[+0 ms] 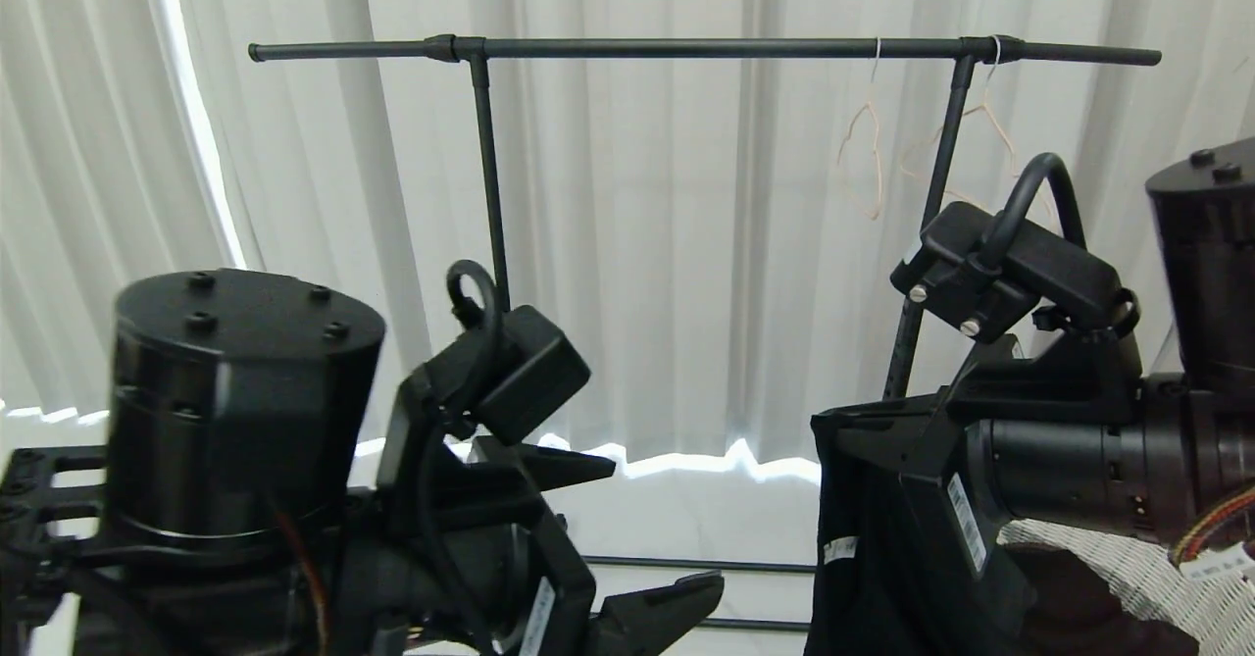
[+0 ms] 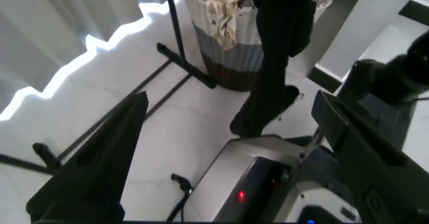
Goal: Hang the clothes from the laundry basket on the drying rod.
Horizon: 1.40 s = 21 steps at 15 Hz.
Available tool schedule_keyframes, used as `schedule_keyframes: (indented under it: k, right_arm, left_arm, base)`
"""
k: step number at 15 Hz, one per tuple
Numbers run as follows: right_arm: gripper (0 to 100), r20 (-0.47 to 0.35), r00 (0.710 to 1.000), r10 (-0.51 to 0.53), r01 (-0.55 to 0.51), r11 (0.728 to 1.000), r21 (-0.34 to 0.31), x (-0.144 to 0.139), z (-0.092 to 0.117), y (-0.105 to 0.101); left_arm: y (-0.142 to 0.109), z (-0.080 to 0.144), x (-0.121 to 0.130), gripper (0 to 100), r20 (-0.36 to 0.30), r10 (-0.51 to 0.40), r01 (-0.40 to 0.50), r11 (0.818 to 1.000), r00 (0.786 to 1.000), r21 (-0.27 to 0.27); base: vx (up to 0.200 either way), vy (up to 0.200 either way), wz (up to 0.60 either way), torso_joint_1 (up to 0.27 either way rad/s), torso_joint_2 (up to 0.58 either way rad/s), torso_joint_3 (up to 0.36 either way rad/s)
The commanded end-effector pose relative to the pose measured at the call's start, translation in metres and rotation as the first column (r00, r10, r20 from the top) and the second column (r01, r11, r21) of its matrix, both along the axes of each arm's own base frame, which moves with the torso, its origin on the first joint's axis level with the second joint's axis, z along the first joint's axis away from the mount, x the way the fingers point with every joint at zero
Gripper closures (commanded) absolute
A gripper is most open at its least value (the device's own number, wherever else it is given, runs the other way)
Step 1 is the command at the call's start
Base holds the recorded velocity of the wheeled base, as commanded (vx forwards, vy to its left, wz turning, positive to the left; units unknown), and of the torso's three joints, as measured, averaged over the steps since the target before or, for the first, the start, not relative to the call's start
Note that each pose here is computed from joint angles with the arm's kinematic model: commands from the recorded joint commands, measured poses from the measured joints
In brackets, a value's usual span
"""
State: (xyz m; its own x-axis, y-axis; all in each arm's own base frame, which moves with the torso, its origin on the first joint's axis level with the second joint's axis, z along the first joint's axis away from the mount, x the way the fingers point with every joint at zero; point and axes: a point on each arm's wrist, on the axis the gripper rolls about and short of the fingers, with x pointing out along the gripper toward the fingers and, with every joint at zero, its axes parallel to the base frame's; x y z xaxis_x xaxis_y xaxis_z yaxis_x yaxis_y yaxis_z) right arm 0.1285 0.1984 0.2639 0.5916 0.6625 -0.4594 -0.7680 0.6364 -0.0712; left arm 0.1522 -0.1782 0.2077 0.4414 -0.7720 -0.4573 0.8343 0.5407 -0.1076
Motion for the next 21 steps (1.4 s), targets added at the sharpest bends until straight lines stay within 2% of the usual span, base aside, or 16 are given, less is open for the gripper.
schedule_keyframes:
  k: [1, 5, 7, 9, 10, 11, 13, 15, 17, 19, 21]
  right_arm:
    - [100, 0.008, 1.0, 0.009, -0.009, 1.0, 0.016, -0.001, 0.005, 0.001]
    - [100, 0.021, 1.0, 0.01, -0.01, 0.999, 0.037, -0.001, 0.012, 0.001]
    - [100, 0.023, 1.0, 0.014, -0.015, 0.999, 0.04, -0.002, 0.013, 0.001]
    - [100, 0.024, 1.0, 0.014, -0.015, 0.999, 0.043, -0.002, 0.013, 0.0]
    - [100, 0.026, 1.0, 0.014, -0.015, 0.999, 0.045, -0.003, 0.014, 0.0]
    - [100, 0.027, 1.0, 0.014, -0.015, 0.999, 0.046, -0.003, 0.014, -0.001]
    - [100, 0.029, 0.999, 0.014, -0.015, 0.999, 0.05, -0.004, 0.016, -0.003]
    - [100, 0.032, 0.999, 0.012, -0.014, 0.998, 0.054, -0.006, 0.017, -0.005]
    - [100, 0.032, 0.999, 0.014, -0.016, 0.998, 0.054, -0.006, 0.017, -0.006]
    - [100, 0.038, 0.999, 0.015, -0.017, 0.998, 0.059, -0.007, 0.019, -0.007]
    - [100, 0.045, 0.999, 0.017, -0.02, 0.998, 0.059, -0.007, 0.02, -0.008]
  left_arm:
    - [-0.023, -0.024, 0.016, 0, -0.04, -0.013, 0.015, 0.999, 0.999, 0.042]
    - [-0.039, -0.029, 0.015, 0, -0.049, -0.092, 0.093, 0.996, 0.995, 0.013]
    - [-0.045, -0.033, 0.029, 0, -0.062, -0.077, 0.079, 0.997, 0.995, 0.016]
    - [-0.057, -0.039, 0.042, 0, -0.077, -0.047, 0.046, 0.999, 0.996, -0.018]
    - [-0.061, -0.045, 0.046, 0, -0.078, -0.04, 0.039, 0.999, 0.996, -0.013]
    - [-0.064, -0.051, 0.05, 0, -0.072, -0.014, 0.014, 1.0, 0.997, 0.003]
    - [-0.063, -0.061, 0.054, 0, -0.035, 0.102, -0.1, 0.993, 0.994, 0.07]
    - [-0.052, -0.065, 0.058, 0, -0.035, 0.147, -0.144, 0.985, 0.988, 0.092]
    - [-0.041, -0.064, 0.051, 0, -0.021, 0.143, -0.14, 0.984, 0.99, 0.106]
    - [-0.029, -0.071, 0.047, 0, 0.018, 0.117, -0.118, 0.979, 0.993, 0.168]
    - [-0.023, -0.072, 0.047, 0, 0.045, 0.106, -0.113, 0.975, 0.993, 0.191]
  base:
    - [0.0, 0.0, 0.0, 0.0, 0.0, 0.0]
    - [0.0, 0.0, 0.0, 0.0, 0.0, 0.0]
    - [0.0, 0.0, 0.0, 0.0, 0.0, 0.0]
    - [0.0, 0.0, 0.0, 0.0, 0.0, 0.0]
    - [0.0, 0.0, 0.0, 0.0, 0.0, 0.0]
    - [0.0, 0.0, 0.0, 0.0, 0.0, 0.0]
    - [0.0, 0.0, 0.0, 0.0, 0.0, 0.0]
    - [0.0, 0.0, 0.0, 0.0, 0.0, 0.0]
    - [0.0, 0.0, 0.0, 0.0, 0.0, 0.0]
    - [0.0, 0.0, 0.0, 0.0, 0.0, 0.0]
    - [0.0, 0.0, 0.0, 0.0, 0.0, 0.0]
